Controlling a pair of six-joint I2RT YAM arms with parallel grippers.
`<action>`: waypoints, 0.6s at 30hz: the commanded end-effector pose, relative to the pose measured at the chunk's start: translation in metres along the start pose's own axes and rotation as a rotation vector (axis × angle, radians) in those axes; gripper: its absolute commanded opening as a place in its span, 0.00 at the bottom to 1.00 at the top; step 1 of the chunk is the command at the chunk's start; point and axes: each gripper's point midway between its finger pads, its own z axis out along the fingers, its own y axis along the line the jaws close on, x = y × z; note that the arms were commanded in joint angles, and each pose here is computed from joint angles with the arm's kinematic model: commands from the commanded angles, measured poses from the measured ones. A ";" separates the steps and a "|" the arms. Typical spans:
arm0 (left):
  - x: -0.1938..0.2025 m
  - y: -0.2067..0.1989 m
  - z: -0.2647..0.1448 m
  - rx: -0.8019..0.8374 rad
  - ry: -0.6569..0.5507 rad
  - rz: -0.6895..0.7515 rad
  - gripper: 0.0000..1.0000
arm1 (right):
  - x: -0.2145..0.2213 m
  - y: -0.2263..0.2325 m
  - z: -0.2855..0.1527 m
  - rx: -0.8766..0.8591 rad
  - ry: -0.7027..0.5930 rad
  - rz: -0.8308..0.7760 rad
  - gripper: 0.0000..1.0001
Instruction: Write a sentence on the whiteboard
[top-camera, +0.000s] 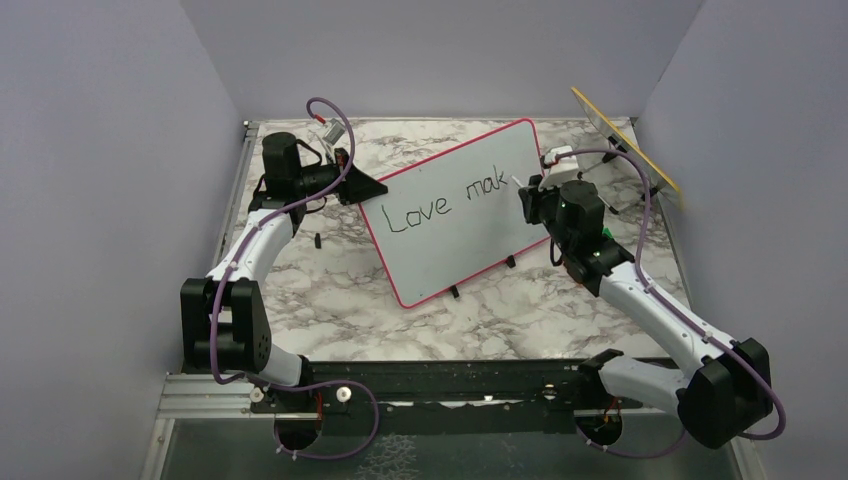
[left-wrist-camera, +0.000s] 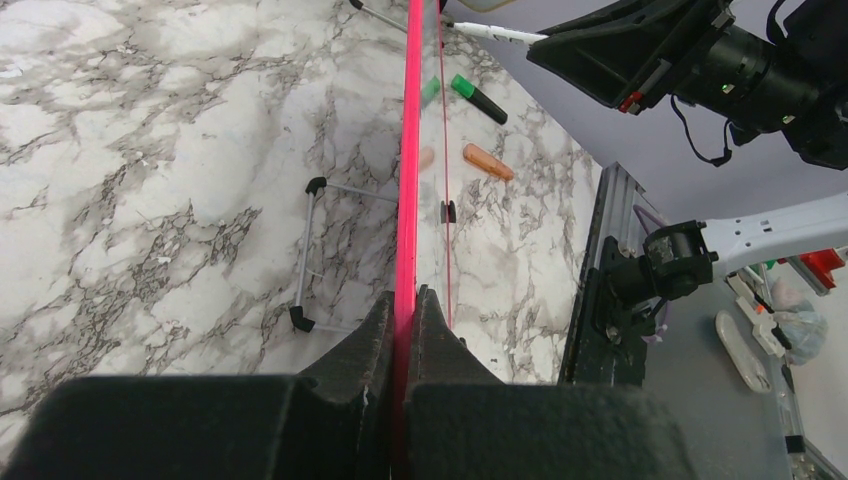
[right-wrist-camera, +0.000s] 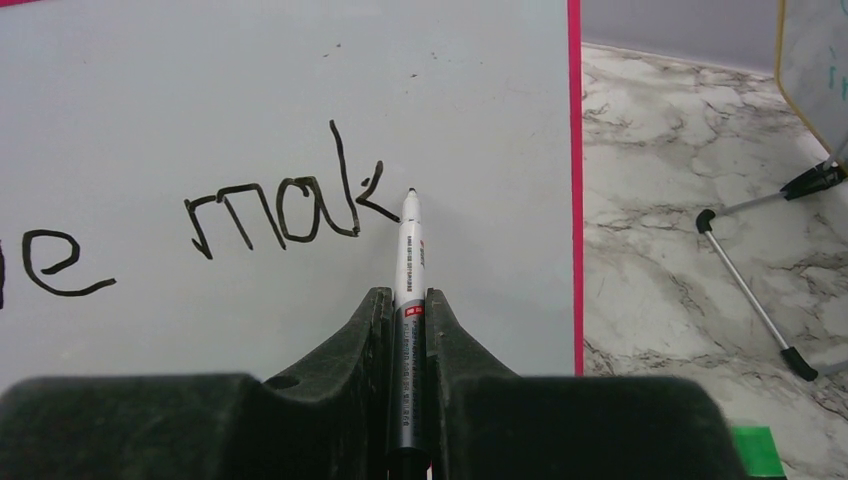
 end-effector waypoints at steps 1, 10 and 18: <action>0.029 0.022 0.004 -0.064 0.059 -0.037 0.00 | -0.012 0.010 0.003 -0.061 -0.049 0.030 0.01; 0.030 0.023 0.004 -0.065 0.061 -0.039 0.00 | -0.007 0.010 0.011 -0.061 -0.035 0.030 0.01; 0.030 0.022 0.005 -0.062 0.062 -0.039 0.00 | -0.001 0.004 0.015 -0.041 -0.022 0.030 0.01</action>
